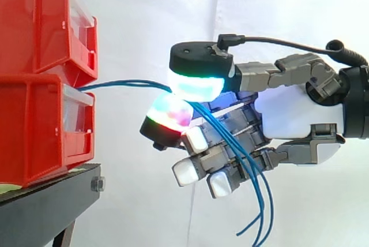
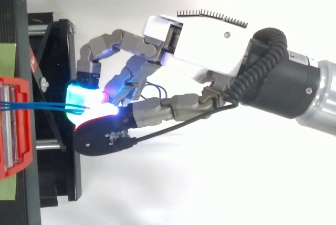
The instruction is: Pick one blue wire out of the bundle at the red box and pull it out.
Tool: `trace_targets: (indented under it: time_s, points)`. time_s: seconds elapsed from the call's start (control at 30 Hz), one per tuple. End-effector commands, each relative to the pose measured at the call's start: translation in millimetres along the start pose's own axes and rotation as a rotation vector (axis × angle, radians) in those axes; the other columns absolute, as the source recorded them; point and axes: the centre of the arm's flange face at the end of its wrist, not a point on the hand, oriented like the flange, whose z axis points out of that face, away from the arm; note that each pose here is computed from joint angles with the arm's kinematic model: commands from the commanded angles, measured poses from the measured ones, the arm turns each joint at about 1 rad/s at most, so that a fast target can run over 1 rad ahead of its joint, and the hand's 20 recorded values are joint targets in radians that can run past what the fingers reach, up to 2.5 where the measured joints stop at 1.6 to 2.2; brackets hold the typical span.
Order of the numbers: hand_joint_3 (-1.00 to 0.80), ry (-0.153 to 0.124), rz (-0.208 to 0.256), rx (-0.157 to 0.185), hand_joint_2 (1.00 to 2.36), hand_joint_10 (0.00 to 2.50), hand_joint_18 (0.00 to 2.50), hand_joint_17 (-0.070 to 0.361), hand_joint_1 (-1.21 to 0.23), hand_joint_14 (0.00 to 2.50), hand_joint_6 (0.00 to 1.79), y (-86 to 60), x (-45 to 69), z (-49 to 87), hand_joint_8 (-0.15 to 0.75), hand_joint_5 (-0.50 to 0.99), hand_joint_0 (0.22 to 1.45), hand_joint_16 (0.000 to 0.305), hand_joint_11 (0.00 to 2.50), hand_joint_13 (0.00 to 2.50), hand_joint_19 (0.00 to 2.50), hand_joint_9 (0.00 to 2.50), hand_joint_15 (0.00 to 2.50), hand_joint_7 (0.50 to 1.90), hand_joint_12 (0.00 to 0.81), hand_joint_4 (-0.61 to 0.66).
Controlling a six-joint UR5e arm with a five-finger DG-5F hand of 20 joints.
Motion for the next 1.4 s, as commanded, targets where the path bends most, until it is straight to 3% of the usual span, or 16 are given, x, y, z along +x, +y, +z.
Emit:
trace_targets:
  time_s: [0.0, 0.37, 0.6, 0.77, 0.9, 1.1, 1.2, 1.37]
  points:
    - [-0.16, 0.0, 0.0, 0.0, 1.02, 0.02, 0.93, 0.14, -0.79, 0.02, 0.9, -0.2, -0.7, 0.2, 0.415, -0.21, 0.66, 0.062, 0.78, 0.95, 0.59, 0.95, 0.49, 1.17, 0.478, 0.22]
    - [-0.38, -0.001, 0.003, 0.0, 1.01, 0.02, 0.92, 0.137, -0.82, 0.02, 0.89, -0.4, -1.8, 0.5, 0.399, -0.22, 0.76, 0.061, 0.79, 0.93, 0.55, 0.89, 0.48, 0.98, 0.461, 0.22]
    - [-0.44, -0.003, 0.005, 0.001, 1.0, 0.02, 0.92, 0.136, -0.79, 0.02, 0.87, -0.5, -2.9, 0.8, 0.408, -0.21, 0.67, 0.06, 0.76, 0.95, 0.57, 0.92, 0.48, 0.99, 0.466, 0.28]
    - [-0.38, -0.003, 0.005, 0.001, 1.01, 0.02, 0.92, 0.138, -0.65, 0.02, 0.85, -0.5, -2.9, 0.8, 0.414, -0.19, 0.6, 0.061, 0.72, 0.96, 0.61, 0.95, 0.5, 1.06, 0.483, 0.27]
    - [-0.32, -0.001, 0.005, 0.0, 1.01, 0.02, 0.93, 0.139, -0.63, 0.02, 0.85, -0.4, -1.8, 0.5, 0.419, -0.18, 0.59, 0.062, 0.73, 0.96, 0.62, 0.96, 0.49, 1.1, 0.487, 0.25]
    - [-0.16, -0.003, 0.006, 0.001, 1.02, 0.02, 0.95, 0.139, -0.76, 0.01, 0.88, -0.5, -2.9, 0.8, 0.426, -0.19, 0.62, 0.062, 0.77, 0.97, 0.59, 0.95, 0.49, 1.16, 0.484, 0.23]
    - [-0.12, -0.003, 0.006, 0.001, 1.02, 0.02, 0.95, 0.138, -0.81, 0.02, 0.9, -0.5, -2.9, 0.8, 0.428, -0.2, 0.65, 0.061, 0.78, 0.97, 0.58, 0.95, 0.5, 1.13, 0.482, 0.23]
    - [-0.05, -0.003, 0.006, 0.001, 1.02, 0.02, 0.95, 0.139, -0.81, 0.02, 0.89, -0.5, -2.9, 0.8, 0.422, -0.21, 0.64, 0.062, 0.74, 0.97, 0.59, 0.94, 0.5, 1.17, 0.479, 0.25]
